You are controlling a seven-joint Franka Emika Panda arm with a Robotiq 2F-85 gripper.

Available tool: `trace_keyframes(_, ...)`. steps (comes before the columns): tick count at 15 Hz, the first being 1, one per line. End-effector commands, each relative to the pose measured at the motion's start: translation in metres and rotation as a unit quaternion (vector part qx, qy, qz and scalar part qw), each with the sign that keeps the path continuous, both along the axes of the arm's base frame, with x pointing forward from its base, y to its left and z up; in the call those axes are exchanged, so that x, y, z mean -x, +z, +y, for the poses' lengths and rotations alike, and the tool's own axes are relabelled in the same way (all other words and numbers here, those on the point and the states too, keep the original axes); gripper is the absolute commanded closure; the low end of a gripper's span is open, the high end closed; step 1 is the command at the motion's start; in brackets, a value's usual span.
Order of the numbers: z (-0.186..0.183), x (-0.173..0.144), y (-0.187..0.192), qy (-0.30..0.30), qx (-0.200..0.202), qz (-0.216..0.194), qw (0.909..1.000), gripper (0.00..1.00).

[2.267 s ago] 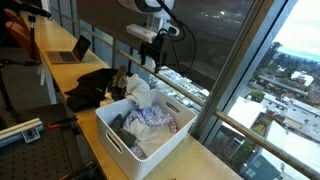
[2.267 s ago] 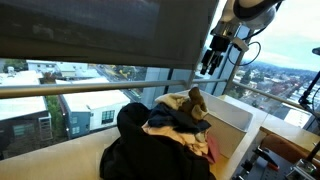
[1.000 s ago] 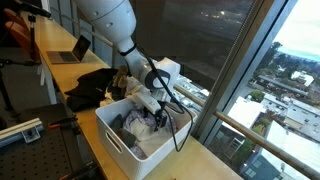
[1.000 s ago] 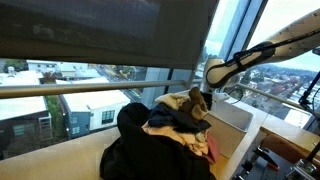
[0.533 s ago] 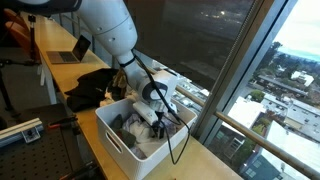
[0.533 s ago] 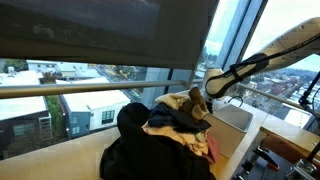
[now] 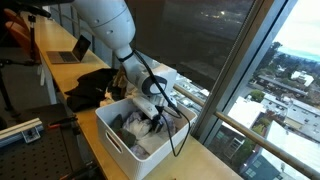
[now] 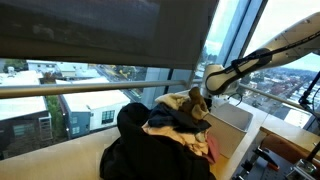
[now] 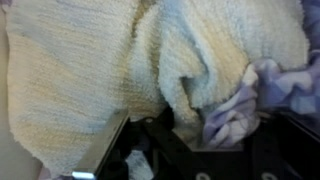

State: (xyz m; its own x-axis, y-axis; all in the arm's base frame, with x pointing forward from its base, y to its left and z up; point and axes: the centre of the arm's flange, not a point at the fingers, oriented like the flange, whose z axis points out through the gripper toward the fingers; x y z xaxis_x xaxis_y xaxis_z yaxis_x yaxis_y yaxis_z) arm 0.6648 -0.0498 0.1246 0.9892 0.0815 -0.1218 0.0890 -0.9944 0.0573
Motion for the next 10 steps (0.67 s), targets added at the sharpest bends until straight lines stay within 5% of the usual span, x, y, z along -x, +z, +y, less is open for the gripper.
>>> trace_keyframes(1, -0.004, 0.003, 0.038, 0.003, 0.002, -0.020, 0.9998, 0.99)
trace_keyframes(10, -0.021, -0.014, 0.143, -0.012, -0.003, -0.076, 0.9971, 1.00)
